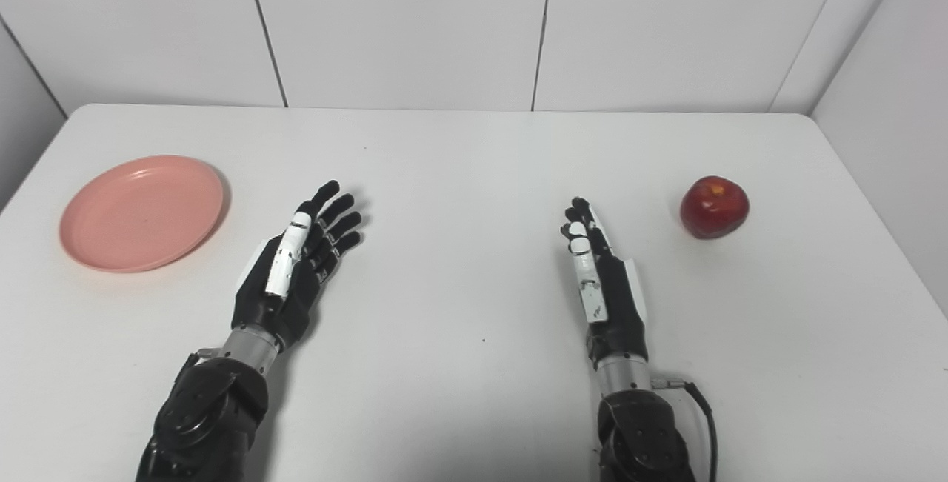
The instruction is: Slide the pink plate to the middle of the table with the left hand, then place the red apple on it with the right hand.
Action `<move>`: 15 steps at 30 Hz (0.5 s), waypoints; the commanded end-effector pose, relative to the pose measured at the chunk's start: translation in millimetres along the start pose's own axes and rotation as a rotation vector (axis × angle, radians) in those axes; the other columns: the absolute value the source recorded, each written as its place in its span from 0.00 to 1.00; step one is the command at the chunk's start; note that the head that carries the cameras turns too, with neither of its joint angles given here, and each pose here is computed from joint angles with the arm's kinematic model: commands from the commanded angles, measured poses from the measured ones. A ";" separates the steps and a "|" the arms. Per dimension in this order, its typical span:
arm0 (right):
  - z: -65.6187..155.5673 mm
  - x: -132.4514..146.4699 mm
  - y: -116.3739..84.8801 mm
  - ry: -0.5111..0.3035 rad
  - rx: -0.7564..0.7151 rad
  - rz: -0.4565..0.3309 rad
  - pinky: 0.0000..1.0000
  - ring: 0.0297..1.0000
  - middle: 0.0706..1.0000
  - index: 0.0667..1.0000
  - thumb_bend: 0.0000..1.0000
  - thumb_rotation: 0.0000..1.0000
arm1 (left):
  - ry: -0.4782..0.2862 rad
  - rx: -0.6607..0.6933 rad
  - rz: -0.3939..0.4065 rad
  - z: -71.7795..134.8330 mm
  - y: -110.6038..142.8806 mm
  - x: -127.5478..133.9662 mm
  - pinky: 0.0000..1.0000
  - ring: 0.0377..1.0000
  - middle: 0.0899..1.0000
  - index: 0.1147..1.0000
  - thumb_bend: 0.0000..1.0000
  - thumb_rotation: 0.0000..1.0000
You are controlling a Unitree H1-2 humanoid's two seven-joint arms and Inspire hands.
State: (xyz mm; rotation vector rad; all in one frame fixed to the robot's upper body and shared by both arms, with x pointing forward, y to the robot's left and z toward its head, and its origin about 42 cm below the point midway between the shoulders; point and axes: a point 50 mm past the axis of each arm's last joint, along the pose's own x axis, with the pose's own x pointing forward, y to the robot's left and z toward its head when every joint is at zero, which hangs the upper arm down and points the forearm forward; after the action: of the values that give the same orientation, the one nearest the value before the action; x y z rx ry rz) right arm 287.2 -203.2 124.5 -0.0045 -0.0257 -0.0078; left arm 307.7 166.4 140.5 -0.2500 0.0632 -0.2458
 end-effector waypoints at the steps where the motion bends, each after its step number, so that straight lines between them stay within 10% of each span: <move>1: 8.2 3.2 -4.4 -0.074 0.008 0.017 0.99 0.93 0.94 0.94 0.26 1.00 | -0.082 0.006 -0.027 12.0 -12.5 6.8 0.90 0.90 0.91 0.88 0.40 0.87; 15: -0.6 1.2 -26.8 -0.078 0.023 0.043 0.99 0.96 0.97 0.96 0.24 1.00 | -0.083 0.003 -0.031 -5.9 -36.0 13.7 0.89 0.88 0.90 0.88 0.42 0.84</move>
State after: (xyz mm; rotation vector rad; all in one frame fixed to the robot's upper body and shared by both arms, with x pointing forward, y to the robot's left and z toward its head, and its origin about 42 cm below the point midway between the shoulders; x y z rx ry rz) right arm 286.8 -221.8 118.8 0.0226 -0.0520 0.0437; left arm 306.9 135.8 129.8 -0.2569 0.0565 -0.2542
